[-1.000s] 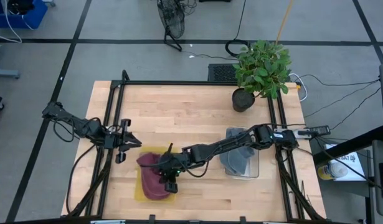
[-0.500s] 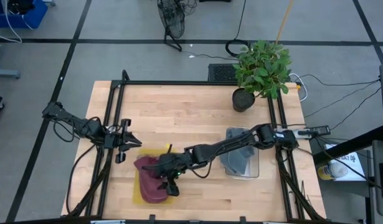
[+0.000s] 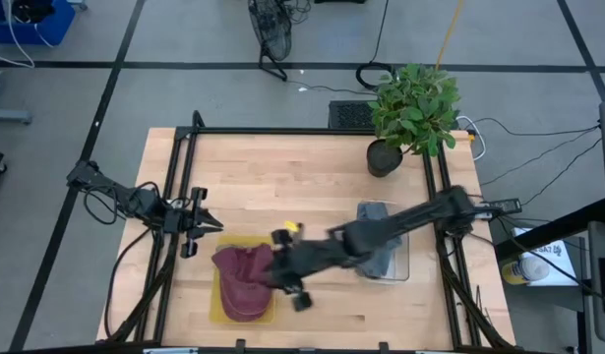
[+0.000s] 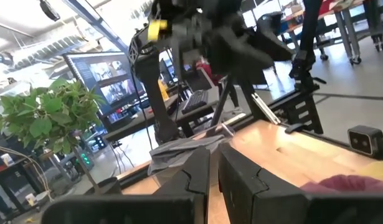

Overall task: Pick & Place hat
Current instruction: Put the red cap into the yellow bin

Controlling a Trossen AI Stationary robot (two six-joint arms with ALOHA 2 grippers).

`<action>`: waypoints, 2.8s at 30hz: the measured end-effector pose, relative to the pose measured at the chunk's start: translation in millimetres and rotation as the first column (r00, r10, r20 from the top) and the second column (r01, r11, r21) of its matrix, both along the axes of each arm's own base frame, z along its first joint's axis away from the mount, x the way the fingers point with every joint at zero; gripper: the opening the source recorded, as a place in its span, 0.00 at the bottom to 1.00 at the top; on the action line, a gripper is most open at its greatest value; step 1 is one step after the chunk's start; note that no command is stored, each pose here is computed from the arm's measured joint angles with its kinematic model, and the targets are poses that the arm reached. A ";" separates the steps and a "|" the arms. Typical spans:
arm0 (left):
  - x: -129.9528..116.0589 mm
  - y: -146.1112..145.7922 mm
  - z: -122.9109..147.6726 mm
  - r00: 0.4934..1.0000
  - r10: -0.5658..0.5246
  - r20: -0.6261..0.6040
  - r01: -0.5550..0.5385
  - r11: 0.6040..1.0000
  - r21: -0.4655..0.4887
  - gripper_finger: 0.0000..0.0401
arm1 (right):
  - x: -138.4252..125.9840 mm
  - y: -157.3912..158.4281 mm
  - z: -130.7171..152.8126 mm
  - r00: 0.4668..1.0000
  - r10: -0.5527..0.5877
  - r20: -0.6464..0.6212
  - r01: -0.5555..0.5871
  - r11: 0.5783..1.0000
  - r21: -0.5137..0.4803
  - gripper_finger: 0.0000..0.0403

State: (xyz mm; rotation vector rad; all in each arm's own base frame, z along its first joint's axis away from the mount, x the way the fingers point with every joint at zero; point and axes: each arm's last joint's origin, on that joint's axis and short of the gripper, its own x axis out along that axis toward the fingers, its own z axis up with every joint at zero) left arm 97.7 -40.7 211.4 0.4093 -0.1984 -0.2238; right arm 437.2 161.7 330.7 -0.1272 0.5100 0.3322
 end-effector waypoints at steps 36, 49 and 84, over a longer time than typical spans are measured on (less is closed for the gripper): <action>3.8 12.9 -3.5 0.896 0.421 -0.140 -0.443 0.830 -0.340 0.10 | -309.0 -103.2 -125.3 0.744 -0.165 0.648 0.170 0.984 0.055 0.00; 7.9 8.1 1.6 0.929 0.323 -0.181 -0.368 0.861 -0.351 0.08 | -312.9 -109.3 -119.9 0.688 -0.210 0.695 0.320 0.947 -0.031 0.00; 154.5 -136.2 -7.1 0.193 0.188 -0.963 -0.269 0.954 0.133 0.01 | -313.3 -109.6 -119.4 0.684 -0.173 0.709 0.335 0.937 -0.095 0.00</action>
